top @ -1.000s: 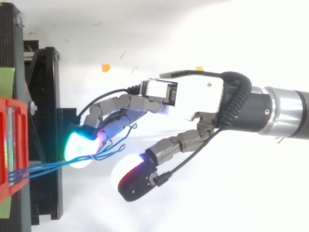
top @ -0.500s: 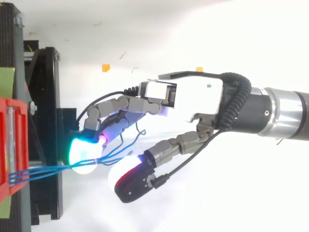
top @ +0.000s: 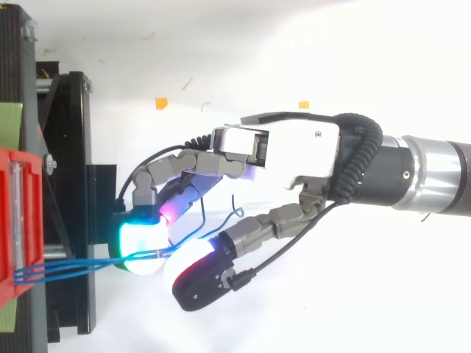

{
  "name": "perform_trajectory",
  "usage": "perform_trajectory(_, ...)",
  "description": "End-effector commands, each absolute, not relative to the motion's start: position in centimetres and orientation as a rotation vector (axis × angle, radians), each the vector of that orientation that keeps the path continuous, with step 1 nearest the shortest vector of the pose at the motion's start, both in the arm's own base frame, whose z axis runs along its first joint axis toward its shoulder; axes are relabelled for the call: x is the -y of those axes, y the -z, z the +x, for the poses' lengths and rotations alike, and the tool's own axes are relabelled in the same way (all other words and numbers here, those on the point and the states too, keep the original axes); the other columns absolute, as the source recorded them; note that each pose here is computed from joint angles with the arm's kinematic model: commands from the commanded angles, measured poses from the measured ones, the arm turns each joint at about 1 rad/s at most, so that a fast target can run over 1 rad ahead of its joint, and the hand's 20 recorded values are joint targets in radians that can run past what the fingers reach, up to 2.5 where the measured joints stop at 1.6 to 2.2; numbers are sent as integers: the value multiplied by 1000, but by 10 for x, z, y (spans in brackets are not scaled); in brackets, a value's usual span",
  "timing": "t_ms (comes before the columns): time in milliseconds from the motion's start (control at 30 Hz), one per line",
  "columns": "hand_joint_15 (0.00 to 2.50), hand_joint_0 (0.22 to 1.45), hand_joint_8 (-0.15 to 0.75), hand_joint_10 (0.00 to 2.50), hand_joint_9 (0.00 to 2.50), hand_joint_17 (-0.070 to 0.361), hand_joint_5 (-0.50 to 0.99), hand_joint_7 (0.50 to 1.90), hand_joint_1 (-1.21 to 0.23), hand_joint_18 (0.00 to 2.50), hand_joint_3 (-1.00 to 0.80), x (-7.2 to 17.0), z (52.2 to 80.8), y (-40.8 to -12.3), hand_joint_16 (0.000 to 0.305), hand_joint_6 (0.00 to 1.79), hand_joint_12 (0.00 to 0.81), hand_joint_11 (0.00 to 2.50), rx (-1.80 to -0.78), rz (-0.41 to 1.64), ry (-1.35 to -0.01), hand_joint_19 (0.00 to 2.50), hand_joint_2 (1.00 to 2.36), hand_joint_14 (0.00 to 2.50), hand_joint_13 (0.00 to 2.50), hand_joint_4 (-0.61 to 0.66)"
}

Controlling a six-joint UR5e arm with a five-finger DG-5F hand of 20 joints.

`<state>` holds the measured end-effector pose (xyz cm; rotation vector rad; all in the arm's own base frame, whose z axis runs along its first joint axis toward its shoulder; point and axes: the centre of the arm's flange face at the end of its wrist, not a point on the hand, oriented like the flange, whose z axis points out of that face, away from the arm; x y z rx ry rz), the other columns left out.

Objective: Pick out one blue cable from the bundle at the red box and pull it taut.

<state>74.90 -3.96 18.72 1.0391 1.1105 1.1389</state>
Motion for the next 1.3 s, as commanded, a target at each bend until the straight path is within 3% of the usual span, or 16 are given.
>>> perform_trajectory(0,265,561,270,19,861,97,-94,1116,-667,509,-420,40,749,-187,43,614,303,475,-1110,1040,-1140,584,1006,11,699,45)
perform_trajectory(333,277,566,278,19,933,98,-84,1051,-555,548,-453,41,749,-189,43,671,304,475,-1110,1038,-1146,591,1005,11,743,57)
perform_trajectory(500,290,590,285,21,964,96,-93,924,-556,563,-350,41,749,-188,43,761,306,509,-1111,1037,-1147,603,1013,13,760,51)
perform_trajectory(767,295,586,297,23,952,103,-113,834,-629,597,-206,41,749,-187,46,860,321,531,-1114,1039,-1146,600,1017,12,770,58)
perform_trajectory(1267,298,599,310,22,954,109,-119,783,-667,628,-176,41,749,-188,49,897,330,557,-1117,1034,-1151,584,1014,12,779,69)
